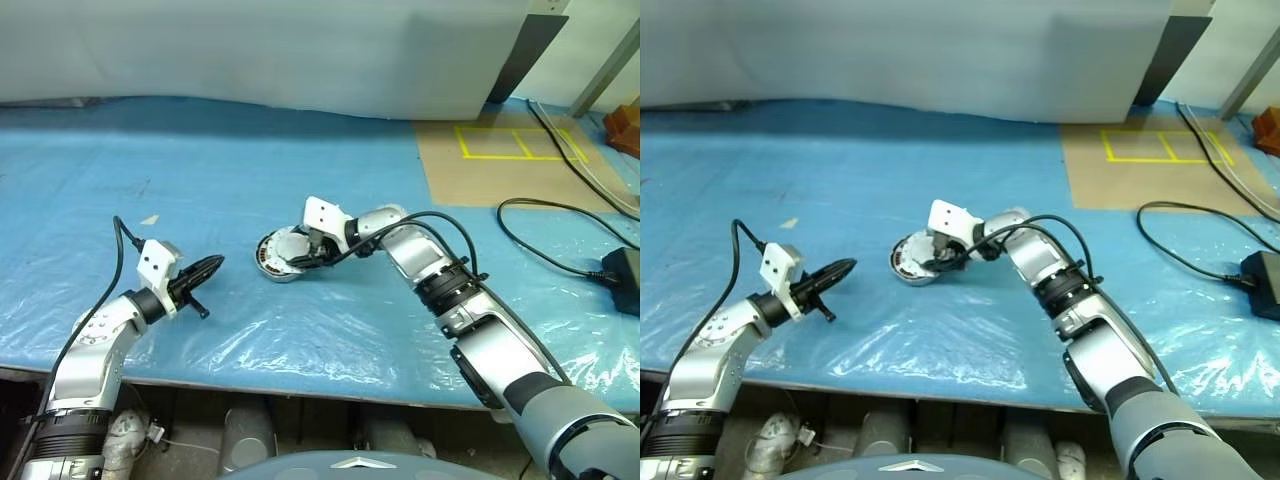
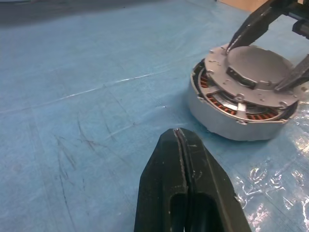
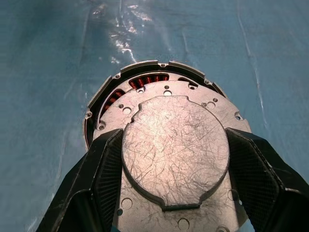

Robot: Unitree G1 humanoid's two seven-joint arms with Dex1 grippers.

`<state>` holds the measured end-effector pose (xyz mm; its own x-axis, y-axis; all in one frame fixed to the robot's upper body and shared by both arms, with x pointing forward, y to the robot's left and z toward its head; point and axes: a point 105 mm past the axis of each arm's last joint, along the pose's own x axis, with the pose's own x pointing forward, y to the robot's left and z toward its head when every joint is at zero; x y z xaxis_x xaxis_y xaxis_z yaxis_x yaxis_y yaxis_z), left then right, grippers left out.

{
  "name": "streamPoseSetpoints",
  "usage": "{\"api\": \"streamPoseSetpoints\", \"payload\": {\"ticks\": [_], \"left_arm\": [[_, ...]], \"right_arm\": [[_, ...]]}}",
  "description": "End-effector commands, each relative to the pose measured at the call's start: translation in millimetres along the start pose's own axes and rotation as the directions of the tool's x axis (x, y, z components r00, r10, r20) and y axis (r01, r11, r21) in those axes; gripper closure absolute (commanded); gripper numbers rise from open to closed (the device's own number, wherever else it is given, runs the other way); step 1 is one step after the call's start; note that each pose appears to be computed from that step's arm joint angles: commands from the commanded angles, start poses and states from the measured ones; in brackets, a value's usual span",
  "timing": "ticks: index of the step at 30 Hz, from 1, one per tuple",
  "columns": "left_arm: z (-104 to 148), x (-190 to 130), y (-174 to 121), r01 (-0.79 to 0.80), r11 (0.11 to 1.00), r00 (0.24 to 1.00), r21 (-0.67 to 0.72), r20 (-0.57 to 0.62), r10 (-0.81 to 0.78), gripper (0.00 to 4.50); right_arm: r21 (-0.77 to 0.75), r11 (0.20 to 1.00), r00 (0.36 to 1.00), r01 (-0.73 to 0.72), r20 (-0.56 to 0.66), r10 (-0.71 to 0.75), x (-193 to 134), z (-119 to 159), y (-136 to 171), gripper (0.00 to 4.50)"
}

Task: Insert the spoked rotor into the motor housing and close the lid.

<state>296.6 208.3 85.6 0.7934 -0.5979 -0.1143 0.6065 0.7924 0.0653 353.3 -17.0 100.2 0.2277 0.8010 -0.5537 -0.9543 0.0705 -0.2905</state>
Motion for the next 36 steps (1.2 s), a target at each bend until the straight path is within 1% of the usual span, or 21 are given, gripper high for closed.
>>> {"api": "streamPoseSetpoints", "payload": {"ticks": [1, 3, 6, 7, 9, 11, 13, 15, 17, 19, 20, 21, 23, 24, 25, 26, 30, 32, 34, 35, 36], "left_arm": [[9, 2, 2, 0.01, 0.999, 1.0, 0.034, 0.025, -0.011, 4.5], [9, 3, 2, 0.012, 0.999, 1.0, 0.036, 0.024, -0.013, 4.5], [9, 3, 2, 0.015, 0.999, 1.0, 0.037, 0.023, -0.016, 4.5], [9, 3, 2, 0.016, 0.999, 1.0, 0.038, 0.023, -0.017, 4.5], [8, 3, 2, 0.018, 0.999, 1.0, 0.039, 0.021, -0.019, 4.5], [8, 3, 2, 0.017, 0.999, 1.0, 0.041, 0.019, -0.018, 4.5], [8, 2, 2, 0.016, 0.999, 1.0, 0.045, 0.015, -0.017, 4.5], [6, 1, 2, 0.017, 0.998, 1.0, 0.058, 0.005, -0.018, 4.5], [6, 2, 3, 0.013, 0.998, 1.0, 0.054, 0.01, -0.014, 4.5], [7, 2, 4, 0.01, 0.999, 1.0, 0.053, 0.013, -0.01, 4.5], [7, 2, 4, 0.01, 0.999, 1.0, 0.053, 0.013, -0.01, 4.5], [6, 2, 4, 0.01, 0.998, 1.0, 0.054, 0.012, -0.01, 4.5], [5, 3, 5, 0.01, 0.998, 1.0, 0.055, 0.008, -0.01, 4.5], [5, 3, 6, 0.009, 0.998, 1.0, 0.055, 0.007, -0.01, 4.5], [4, 3, 6, 0.009, 0.998, 1.0, 0.055, 0.007, -0.009, 4.5], [4, 4, 6, 0.009, 0.998, 1.0, 0.055, 0.006, -0.009, 4.5], [3, 7, 7, 0.013, 0.998, 1.0, 0.055, 0.006, -0.013, 4.5], [3, 8, 7, 0.013, 0.998, 1.0, 0.055, 0.008, -0.013, 4.5], [3, 9, 7, 0.013, 0.998, 1.0, 0.056, 0.01, -0.014, 4.5], [3, 9, 7, 0.014, 0.998, 1.0, 0.056, 0.01, -0.015, 4.5], [3, 9, 7, 0.014, 0.998, 1.0, 0.057, 0.01, -0.014, 4.5]], "right_arm": [[0.044, 0.991, 0.975, -0.129, -0.178, 0.135, -9, -54, 27, 1.54], [0.046, 0.99, 0.977, -0.135, -0.16, 0.141, -12, -51, 27, 1.54], [0.106, 0.989, 0.991, -0.106, -0.072, 0.114, -6, -30, 21, 1.54], [0.141, 0.986, 0.995, -0.084, -0.046, 0.092, -2, -23, 18, 1.54], [0.27, 0.963, 1.0, -0.023, -0.01, 0.026, 6, -12, 8, 1.54], [0.344, 0.938, 0.999, -0.047, 0.037, 0.036, 8, -2, 9, 1.54], [0.43, 0.896, 0.992, -0.112, 0.101, 0.076, 7, 9, 15, 1.54], [0.44, 0.889, 0.992, -0.123, 0.089, 0.093, 9, 6, 21, 1.54], [0.476, 0.876, 0.997, -0.078, 0.045, 0.064, 13, -2, 20, 1.54], [0.523, 0.85, 0.998, -0.062, 0.048, 0.044, 17, 1, 18, 1.54], [0.555, 0.831, 0.998, -0.046, 0.05, 0.022, 18, 4, 15, 1.54], [0.615, 0.788, 0.999, 0.006, 0.032, -0.033, 20, 4, 5, 1.54], [0.642, 0.763, 0.996, 0.07, -0.006, -0.087, 23, 3, -5, 1.54], [0.664, 0.745, 0.996, 0.065, 0.005, -0.091, 23, 8, -6, 1.54], [0.677, 0.734, 0.996, 0.054, 0.016, -0.089, 24, 12, -6, 1.54], [0.68, 0.73, 0.996, 0.068, 0.0, -0.092, 25, 13, -6, 1.54], [0.664, 0.736, 0.991, 0.137, -0.101, -0.093, 32, 2, 3, 1.54], [0.615, 0.774, 0.988, 0.149, -0.12, -0.095, 33, 0, 5, 1.54], [0.56, 0.819, 0.992, 0.126, -0.093, -0.089, 30, 6, 7, 1.54], [0.56, 0.822, 0.994, 0.107, -0.073, -0.079, 29, 10, 8, 1.54], [0.532, 0.842, 0.996, 0.087, -0.049, -0.072, 26, 15, 8, 1.54]]}}
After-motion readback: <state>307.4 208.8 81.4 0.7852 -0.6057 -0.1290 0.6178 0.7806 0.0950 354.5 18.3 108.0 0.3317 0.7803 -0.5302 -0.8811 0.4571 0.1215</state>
